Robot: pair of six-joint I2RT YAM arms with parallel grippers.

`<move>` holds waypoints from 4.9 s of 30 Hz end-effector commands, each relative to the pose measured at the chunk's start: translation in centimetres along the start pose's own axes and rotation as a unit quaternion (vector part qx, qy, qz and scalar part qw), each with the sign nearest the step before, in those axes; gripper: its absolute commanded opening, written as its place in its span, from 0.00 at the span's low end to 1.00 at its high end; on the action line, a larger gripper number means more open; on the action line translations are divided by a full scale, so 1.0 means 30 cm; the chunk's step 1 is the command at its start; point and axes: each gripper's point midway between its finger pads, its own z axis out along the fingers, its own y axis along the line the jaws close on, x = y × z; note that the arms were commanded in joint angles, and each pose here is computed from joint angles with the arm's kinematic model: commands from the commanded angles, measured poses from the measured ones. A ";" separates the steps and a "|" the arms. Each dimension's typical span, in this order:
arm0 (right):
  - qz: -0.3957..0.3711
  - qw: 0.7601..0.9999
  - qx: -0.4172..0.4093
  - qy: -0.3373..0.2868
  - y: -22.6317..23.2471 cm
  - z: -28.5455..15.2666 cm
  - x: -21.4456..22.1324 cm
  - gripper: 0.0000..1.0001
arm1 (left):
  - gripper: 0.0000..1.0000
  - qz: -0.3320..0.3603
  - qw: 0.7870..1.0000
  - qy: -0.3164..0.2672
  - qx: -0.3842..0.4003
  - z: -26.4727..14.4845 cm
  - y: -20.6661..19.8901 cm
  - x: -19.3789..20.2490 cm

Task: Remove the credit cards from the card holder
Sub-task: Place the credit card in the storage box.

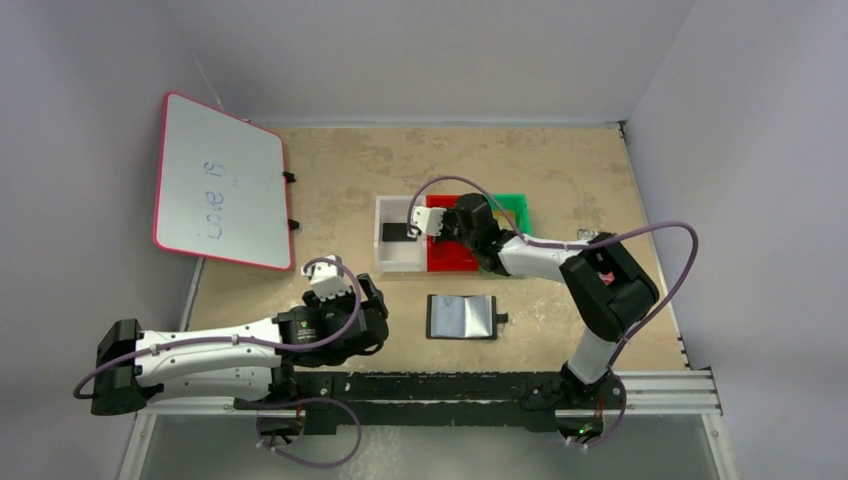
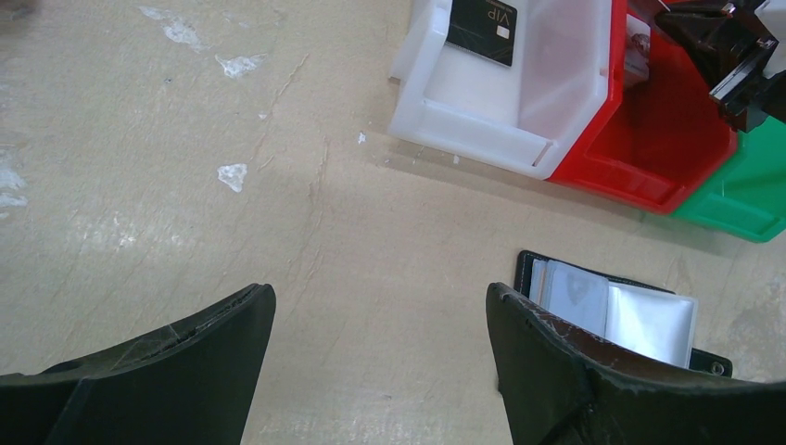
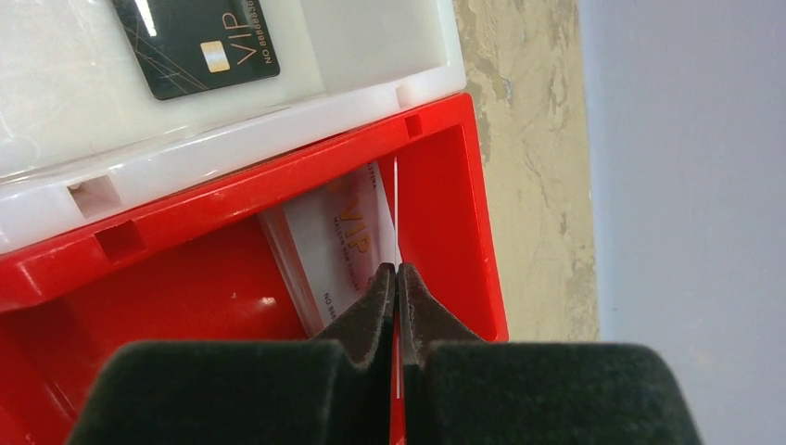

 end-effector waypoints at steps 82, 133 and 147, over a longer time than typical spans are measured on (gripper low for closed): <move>0.282 0.957 -0.055 -0.043 0.086 -0.049 -0.087 0.11 | 0.84 -0.016 1.000 0.008 0.003 0.011 -0.018 0.026; 0.263 0.962 -0.026 0.072 0.072 0.073 0.052 0.07 | 0.84 -0.020 1.000 0.005 0.000 0.005 0.005 0.016; 0.256 0.964 -0.029 0.064 0.052 0.051 0.039 0.10 | 0.84 -0.019 1.000 0.008 0.002 0.006 -0.004 0.019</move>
